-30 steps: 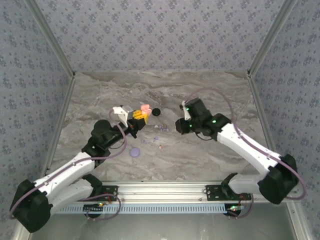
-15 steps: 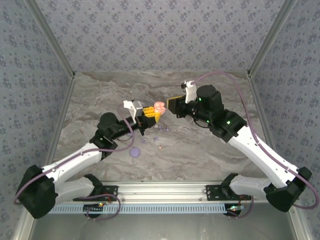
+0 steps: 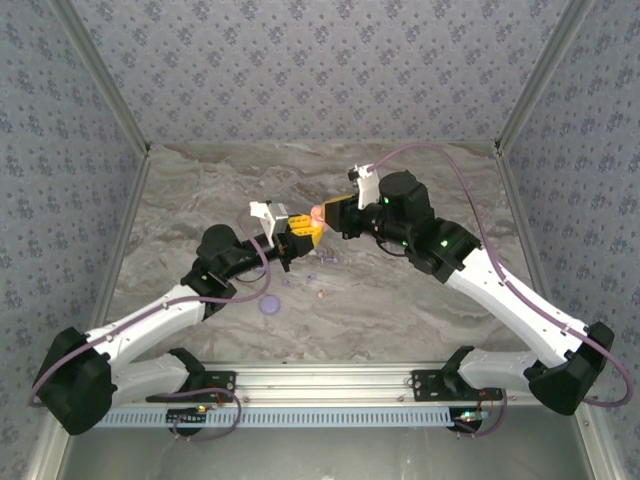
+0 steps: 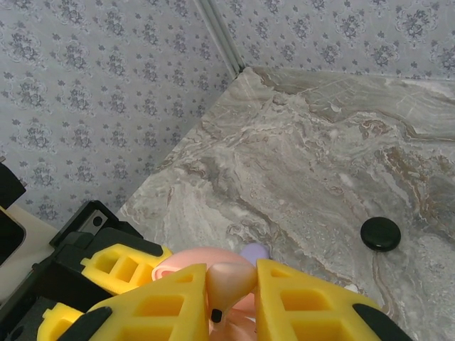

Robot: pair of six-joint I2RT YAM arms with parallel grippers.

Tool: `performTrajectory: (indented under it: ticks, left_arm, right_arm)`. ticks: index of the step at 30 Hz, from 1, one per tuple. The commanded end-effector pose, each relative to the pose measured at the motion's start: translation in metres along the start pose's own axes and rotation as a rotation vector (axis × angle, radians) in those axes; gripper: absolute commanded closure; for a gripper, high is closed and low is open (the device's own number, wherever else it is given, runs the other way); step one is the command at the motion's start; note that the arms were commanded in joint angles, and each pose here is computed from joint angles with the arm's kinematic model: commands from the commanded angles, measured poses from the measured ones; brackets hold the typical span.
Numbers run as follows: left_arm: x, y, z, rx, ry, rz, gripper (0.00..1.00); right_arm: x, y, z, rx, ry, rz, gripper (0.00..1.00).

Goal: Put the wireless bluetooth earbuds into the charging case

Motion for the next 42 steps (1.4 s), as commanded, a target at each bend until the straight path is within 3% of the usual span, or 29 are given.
performTrajectory:
  ticks: [1,32,42]
  left_arm:
    - [0.002,-0.001,0.020,0.040,-0.068,0.007,1.00]
    - [0.003,-0.001,0.019,0.053,-0.066,0.004,1.00]
    - [0.002,-0.001,0.019,0.056,-0.067,0.010,1.00]
  right_arm:
    - [-0.005,0.005,0.005,-0.009,-0.024,0.002,0.78]
    - [0.003,0.001,-0.010,0.052,0.088,0.026,0.75]
    - [-0.017,0.009,0.009,-0.015,0.025,0.064,0.55]
Point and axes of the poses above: each hand's point on the last joint's axis, 136 mm out from that joint toward the fingers, its own x axis out along the fingers, its own y axis along the line the jaws close on, z = x × y, the point moved 10 cm from there along -x, back along the fingers, and after that the axes turned 9 degrees about x, right-handed, at the moved point
